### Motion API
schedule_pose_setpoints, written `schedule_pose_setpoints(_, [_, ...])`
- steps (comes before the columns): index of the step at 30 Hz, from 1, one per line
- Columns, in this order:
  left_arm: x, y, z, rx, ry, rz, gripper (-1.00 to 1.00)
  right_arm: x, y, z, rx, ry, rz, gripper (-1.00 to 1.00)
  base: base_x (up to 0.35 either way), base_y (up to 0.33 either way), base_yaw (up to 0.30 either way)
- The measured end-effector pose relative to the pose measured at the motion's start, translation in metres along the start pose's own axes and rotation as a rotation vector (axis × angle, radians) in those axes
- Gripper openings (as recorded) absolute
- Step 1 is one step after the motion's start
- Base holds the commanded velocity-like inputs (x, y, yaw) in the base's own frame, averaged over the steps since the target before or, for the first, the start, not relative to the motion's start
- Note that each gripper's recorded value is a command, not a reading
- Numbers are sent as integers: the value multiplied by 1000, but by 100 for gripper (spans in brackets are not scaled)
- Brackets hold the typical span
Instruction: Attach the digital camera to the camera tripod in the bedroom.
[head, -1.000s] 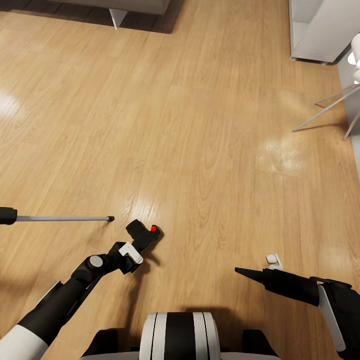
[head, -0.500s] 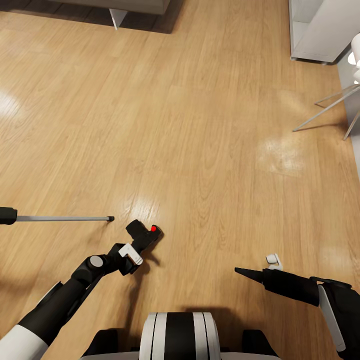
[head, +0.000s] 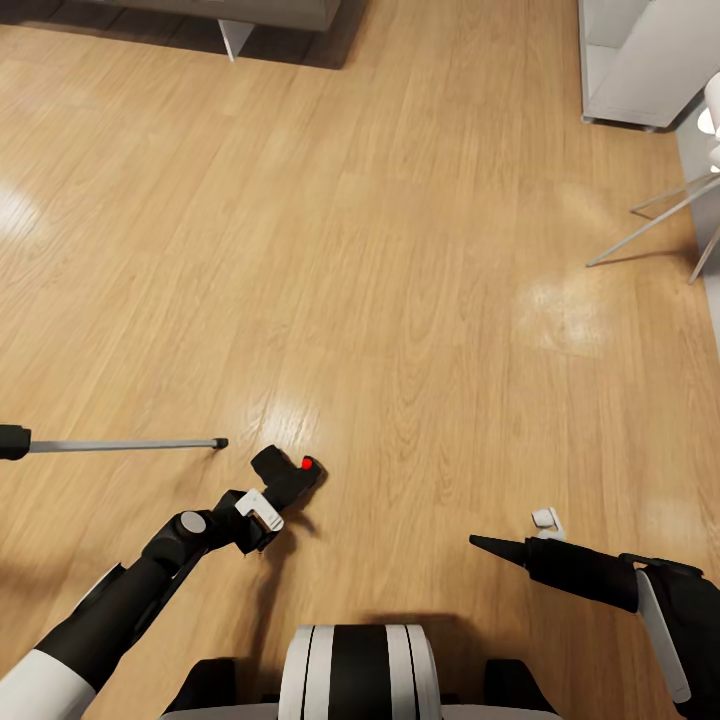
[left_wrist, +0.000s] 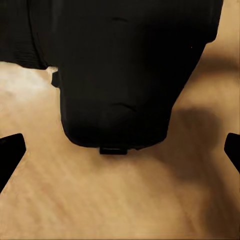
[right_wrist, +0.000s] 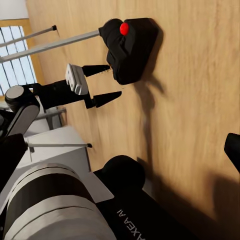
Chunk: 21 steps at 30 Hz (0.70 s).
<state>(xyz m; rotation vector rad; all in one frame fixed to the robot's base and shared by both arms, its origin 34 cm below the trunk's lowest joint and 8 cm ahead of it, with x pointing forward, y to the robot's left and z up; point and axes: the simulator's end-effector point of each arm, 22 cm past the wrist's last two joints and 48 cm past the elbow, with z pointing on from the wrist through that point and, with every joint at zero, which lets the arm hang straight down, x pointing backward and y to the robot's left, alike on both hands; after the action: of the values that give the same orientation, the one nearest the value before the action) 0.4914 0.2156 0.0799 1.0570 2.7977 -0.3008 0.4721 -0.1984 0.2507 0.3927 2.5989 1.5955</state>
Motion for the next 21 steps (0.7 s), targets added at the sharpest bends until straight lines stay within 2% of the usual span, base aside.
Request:
schedule_pose_setpoints(15, [4,-1,2,2,11,-4,100,0,0,0,-2,-1,0,100,17,0,0])
schedule_pose_setpoints(20, [17,-4,7,8,40,-13,100,0,0,0,-3,-1,0,100,0,0,0])
schedule_pose_setpoints(21, [29,-9,13,18,67,-14,100,0,0,0,-3,-1,1,100,0,0,0])
